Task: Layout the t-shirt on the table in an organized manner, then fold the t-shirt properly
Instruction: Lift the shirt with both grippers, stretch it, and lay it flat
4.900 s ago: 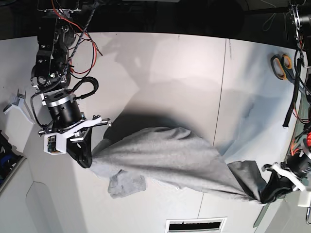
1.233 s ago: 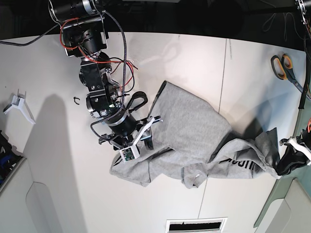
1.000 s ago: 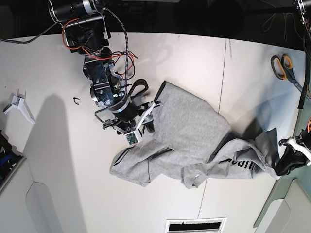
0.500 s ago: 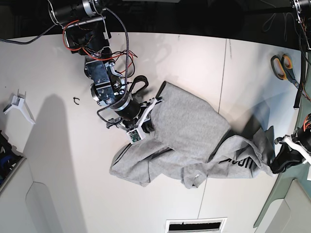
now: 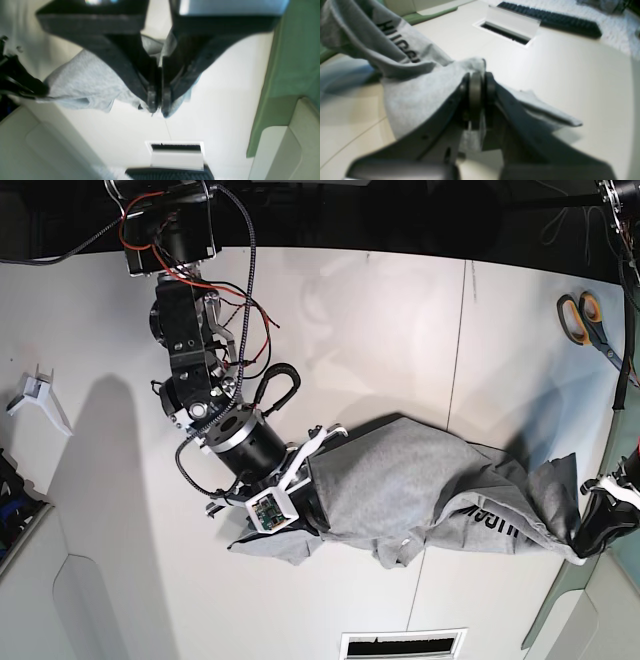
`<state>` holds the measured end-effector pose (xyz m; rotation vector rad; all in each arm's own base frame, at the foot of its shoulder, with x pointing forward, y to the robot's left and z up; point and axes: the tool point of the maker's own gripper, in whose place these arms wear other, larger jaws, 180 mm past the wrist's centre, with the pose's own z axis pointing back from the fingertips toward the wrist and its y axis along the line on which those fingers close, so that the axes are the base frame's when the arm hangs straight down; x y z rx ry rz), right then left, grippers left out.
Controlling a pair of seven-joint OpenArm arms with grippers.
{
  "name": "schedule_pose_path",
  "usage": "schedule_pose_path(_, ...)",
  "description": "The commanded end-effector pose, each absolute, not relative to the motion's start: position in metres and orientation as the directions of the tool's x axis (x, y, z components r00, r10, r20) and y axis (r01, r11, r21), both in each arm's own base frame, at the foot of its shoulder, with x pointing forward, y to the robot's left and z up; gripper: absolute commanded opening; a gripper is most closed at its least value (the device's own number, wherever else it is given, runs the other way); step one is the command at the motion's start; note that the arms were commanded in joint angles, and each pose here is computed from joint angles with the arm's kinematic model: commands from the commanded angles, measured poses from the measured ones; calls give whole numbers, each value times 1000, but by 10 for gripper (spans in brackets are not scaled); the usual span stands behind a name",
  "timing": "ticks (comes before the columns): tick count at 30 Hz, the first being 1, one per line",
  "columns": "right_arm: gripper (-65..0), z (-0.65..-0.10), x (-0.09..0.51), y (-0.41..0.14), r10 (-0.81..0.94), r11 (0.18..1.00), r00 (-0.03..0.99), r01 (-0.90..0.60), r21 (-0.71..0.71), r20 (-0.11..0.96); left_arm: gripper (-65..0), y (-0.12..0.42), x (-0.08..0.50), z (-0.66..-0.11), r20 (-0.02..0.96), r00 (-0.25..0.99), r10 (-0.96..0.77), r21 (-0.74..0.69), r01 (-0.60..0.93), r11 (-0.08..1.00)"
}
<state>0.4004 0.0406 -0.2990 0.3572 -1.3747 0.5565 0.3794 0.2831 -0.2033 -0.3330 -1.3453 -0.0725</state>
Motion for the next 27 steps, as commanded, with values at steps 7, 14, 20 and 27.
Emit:
schedule_pose_path(7,-650,-222,366,12,183,815,-125,-536,-222,975,-650,300,363,-140,982,52,181,-188,327,926)
schedule_pose_path(14,-650,-201,319,-10,210,799,-183,-534,-276,960,-650,301,338,-111,990,-20,140,-124,356,926)
schedule_pose_path(20,-650,-154,293,-35,159,841,-247,-474,-262,956,-650,304,308,-71,990,-136,39,5,312,950)
schedule_pose_path(27,-650,-107,279,-76,149,889,-322,-371,-269,935,-650,299,276,-10,943,-326,-62,141,226,964)
